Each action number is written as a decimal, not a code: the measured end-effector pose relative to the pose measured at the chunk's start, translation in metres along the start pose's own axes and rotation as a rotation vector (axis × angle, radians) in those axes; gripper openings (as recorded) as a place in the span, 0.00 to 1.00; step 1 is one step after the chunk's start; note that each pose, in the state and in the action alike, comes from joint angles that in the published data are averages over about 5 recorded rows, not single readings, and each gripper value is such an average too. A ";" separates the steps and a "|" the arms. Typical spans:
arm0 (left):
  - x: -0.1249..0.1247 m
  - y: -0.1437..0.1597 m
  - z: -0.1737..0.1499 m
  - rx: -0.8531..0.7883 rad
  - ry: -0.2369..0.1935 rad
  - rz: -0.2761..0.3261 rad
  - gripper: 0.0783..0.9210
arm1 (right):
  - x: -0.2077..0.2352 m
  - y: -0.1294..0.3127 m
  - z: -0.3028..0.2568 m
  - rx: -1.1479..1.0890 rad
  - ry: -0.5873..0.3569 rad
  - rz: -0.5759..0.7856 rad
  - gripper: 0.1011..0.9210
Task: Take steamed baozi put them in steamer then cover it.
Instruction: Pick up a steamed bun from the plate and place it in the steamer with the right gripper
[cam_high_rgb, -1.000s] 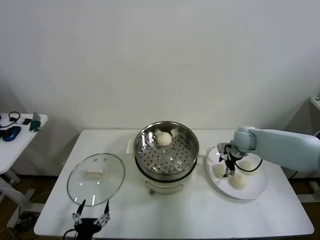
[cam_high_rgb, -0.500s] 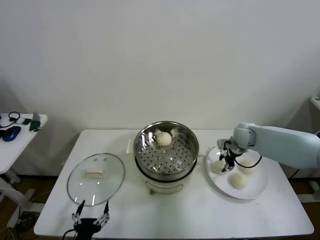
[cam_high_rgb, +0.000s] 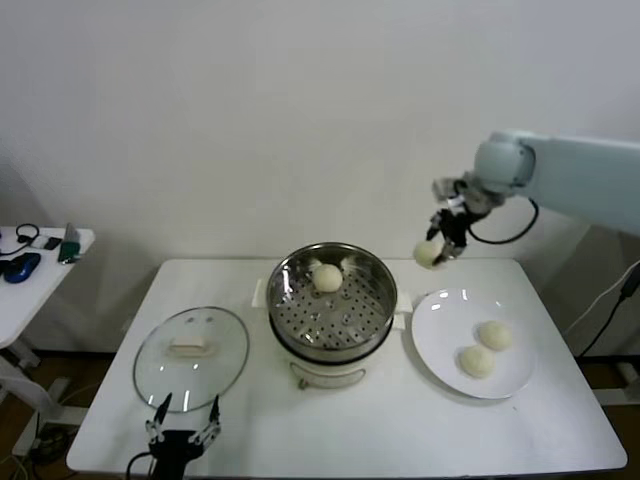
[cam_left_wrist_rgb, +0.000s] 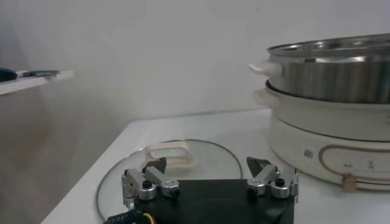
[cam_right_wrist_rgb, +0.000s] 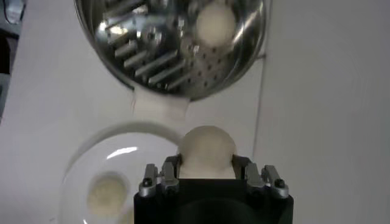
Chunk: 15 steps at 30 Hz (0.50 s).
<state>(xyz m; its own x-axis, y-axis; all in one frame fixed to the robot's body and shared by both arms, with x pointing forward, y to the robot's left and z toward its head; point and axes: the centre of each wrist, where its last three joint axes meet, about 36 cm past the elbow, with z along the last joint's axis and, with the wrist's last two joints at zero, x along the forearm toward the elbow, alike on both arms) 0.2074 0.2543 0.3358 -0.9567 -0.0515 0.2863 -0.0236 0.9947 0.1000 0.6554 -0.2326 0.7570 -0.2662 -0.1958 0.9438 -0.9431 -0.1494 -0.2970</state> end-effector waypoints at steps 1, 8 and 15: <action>0.000 0.000 0.000 0.001 -0.001 0.001 0.88 | 0.006 -0.001 -0.014 0.012 -0.015 0.003 0.59; -0.002 -0.002 0.000 0.004 -0.003 0.002 0.88 | 0.001 0.009 -0.107 0.094 -0.078 -0.017 0.59; 0.000 -0.001 0.000 0.007 -0.003 -0.003 0.88 | -0.054 0.027 -0.160 0.154 -0.062 -0.068 0.59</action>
<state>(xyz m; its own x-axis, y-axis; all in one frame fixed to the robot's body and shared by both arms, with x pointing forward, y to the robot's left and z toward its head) 0.2079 0.2535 0.3361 -0.9575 -0.0547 0.2833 -0.0290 0.9951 0.0942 0.6125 -0.0714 0.7212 -0.1856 -0.2394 0.9530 -0.9157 -0.3096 -0.2561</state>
